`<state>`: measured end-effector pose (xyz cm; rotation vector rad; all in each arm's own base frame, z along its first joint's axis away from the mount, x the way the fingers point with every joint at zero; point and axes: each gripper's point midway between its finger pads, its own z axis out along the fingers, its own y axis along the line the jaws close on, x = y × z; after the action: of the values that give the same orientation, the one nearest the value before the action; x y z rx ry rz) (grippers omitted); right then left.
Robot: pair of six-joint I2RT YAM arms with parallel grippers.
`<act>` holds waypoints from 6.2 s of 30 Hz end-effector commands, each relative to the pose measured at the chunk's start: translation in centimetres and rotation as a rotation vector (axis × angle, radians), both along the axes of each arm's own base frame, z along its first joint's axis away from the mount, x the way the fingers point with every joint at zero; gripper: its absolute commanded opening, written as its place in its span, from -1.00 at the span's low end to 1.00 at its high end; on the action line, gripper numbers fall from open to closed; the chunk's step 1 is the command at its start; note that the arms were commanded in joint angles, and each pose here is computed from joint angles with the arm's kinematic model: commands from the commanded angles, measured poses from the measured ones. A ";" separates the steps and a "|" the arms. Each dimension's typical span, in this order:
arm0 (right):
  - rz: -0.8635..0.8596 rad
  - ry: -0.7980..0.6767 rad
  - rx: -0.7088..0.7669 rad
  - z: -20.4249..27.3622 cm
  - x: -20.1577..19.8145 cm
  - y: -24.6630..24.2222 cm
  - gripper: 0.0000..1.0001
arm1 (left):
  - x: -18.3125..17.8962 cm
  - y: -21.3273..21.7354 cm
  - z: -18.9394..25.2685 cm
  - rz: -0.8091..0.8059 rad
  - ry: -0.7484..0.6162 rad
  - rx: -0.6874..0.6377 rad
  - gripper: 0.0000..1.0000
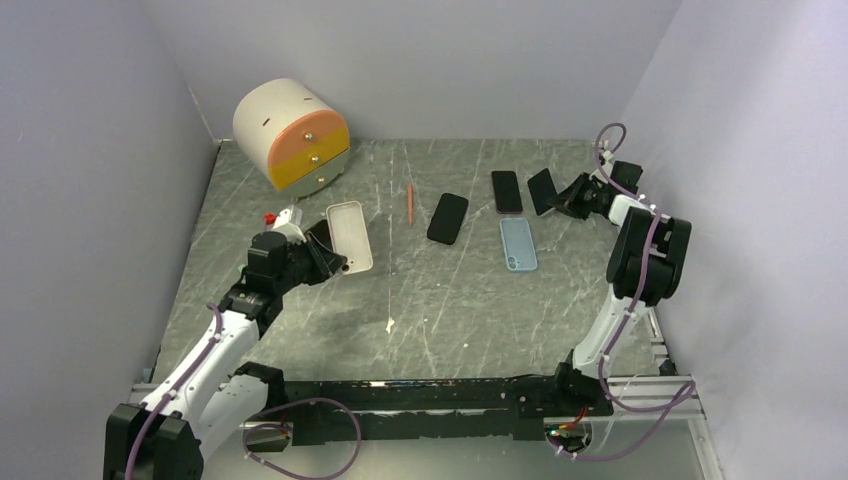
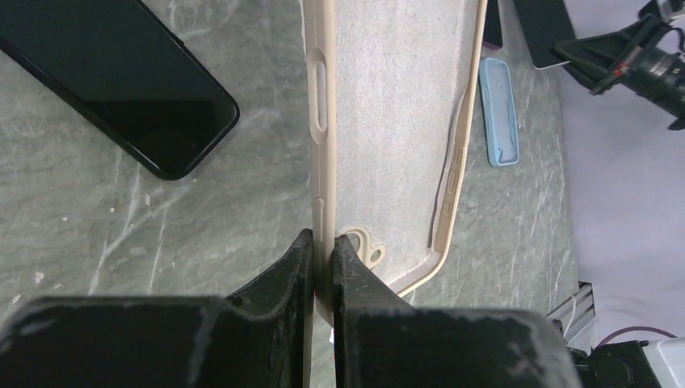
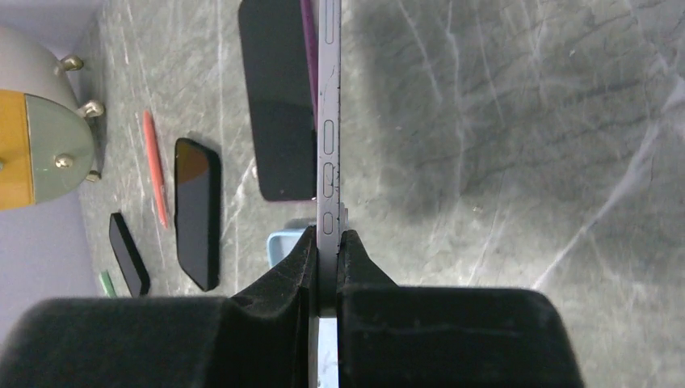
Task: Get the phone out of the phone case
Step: Place the phone at the center of the board, then place the phone case at the center of the board.
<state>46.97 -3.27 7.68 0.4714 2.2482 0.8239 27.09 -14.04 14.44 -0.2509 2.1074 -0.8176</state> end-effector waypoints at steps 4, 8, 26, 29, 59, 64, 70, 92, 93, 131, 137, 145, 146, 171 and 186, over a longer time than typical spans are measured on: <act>0.042 -0.157 0.059 1.8 4.3 -0.1 -1.00 | 1.1 -0.5 2.0 -0.016 -0.079 -0.029 -0.95; 0.033 -0.147 0.132 0.5 4.3 0.6 -1.00 | 1.1 -0.5 1.7 -0.014 -0.068 -0.027 -0.95; 0.054 -0.012 0.127 -4.9 2.2 0.9 -0.42 | 1.3 -0.7 2.1 -0.025 -0.075 -0.028 -0.95; 0.052 -0.006 0.104 -4.9 2.4 0.5 -0.27 | 1.3 -0.7 2.2 -0.024 -0.075 -0.028 -0.95; -0.034 0.092 -0.263 -2.7 -0.9 -1.5 0.79 | 1.7 -1.8 5.0 -0.081 -0.105 -0.051 -0.95; -0.002 -0.047 -0.274 2.5 -2.1 4.1 0.86 | 1.9 -2.5 5.4 -0.101 -0.083 -0.077 -0.95; 0.077 -0.222 -0.222 9.0 -5.8 14.9 0.88 | 2.5 -3.0 5.8 -0.096 -0.049 -0.094 -0.95; 0.381 -0.403 -0.188 16.4 -15.4 38.6 0.62 | 3.0 -4.3 5.0 0.001 0.035 0.024 -0.95; 0.391 -0.397 -0.200 16.2 -15.4 39.1 0.61 | 3.0 -4.4 5.1 -0.001 0.032 0.023 -0.95; 0.503 -0.341 -0.626 12.2 -11.7 28.6 -1.00 | 2.3 -0.2 6.5 0.076 -0.087 0.141 0.74; 0.434 -0.290 -0.727 11.1 -10.5 18.3 -1.00 | 2.2 4.0 7.0 0.167 -0.114 0.240 0.89; 0.314 -0.138 -0.854 7.1 -9.9 6.2 -1.00 | 2.3 7.3 8.8 0.242 -0.213 0.422 0.89; 0.285 -0.114 -0.855 6.6 -9.8 4.6 -1.00 | 2.3 7.6 8.8 0.252 -0.220 0.435 0.89; 0.360 0.023 -0.672 -3.9 -6.4 -3.7 -1.00 | 2.1 6.8 8.6 0.249 -0.253 0.417 0.89; 0.324 0.113 -0.607 -5.1 -6.9 -3.7 -0.86 | 2.2 6.8 8.4 0.248 -0.247 0.416 0.89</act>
<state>39.16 -6.65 1.79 -0.1519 2.5822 0.2255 28.88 -7.16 22.57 -0.1754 1.9348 -0.2361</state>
